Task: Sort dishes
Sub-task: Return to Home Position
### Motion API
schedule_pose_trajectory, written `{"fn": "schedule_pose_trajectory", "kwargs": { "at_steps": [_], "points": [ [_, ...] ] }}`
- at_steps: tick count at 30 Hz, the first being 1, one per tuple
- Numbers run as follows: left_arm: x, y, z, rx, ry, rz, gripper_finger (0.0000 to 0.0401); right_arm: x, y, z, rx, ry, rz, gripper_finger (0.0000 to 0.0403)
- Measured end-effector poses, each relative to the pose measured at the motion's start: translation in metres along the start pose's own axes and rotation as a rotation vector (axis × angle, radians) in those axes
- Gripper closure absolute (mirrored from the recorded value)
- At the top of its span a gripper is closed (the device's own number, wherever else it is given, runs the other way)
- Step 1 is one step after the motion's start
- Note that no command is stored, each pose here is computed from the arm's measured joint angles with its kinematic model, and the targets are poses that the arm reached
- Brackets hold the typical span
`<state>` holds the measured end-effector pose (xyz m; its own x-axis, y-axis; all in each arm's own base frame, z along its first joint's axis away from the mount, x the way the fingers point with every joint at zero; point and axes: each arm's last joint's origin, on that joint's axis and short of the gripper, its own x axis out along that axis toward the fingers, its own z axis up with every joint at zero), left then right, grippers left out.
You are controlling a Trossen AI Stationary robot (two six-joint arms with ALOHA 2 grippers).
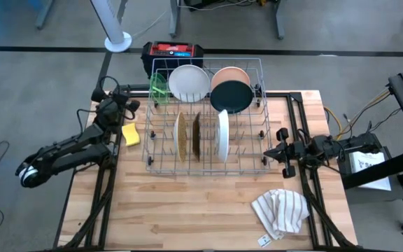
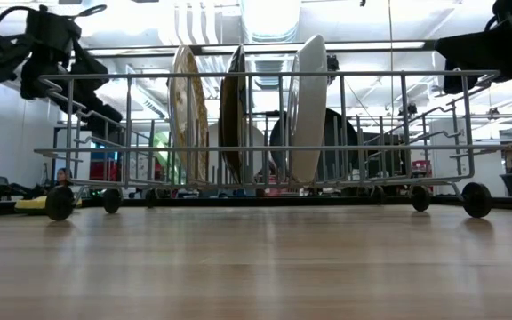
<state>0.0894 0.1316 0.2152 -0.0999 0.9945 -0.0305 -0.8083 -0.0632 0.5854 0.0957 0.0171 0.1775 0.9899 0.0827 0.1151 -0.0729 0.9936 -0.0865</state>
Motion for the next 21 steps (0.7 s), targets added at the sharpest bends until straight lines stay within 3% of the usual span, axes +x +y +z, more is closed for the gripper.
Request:
{"fn": "schedule_pose_trajectory", "kwargs": {
  "at_steps": [21],
  "points": [
    [0.0009,-0.0008,-0.0007,-0.002,0.016,0.017,0.0401,0.0,0.0001,-0.0007,-0.004,0.008,0.001,0.0403]
  ]
}}
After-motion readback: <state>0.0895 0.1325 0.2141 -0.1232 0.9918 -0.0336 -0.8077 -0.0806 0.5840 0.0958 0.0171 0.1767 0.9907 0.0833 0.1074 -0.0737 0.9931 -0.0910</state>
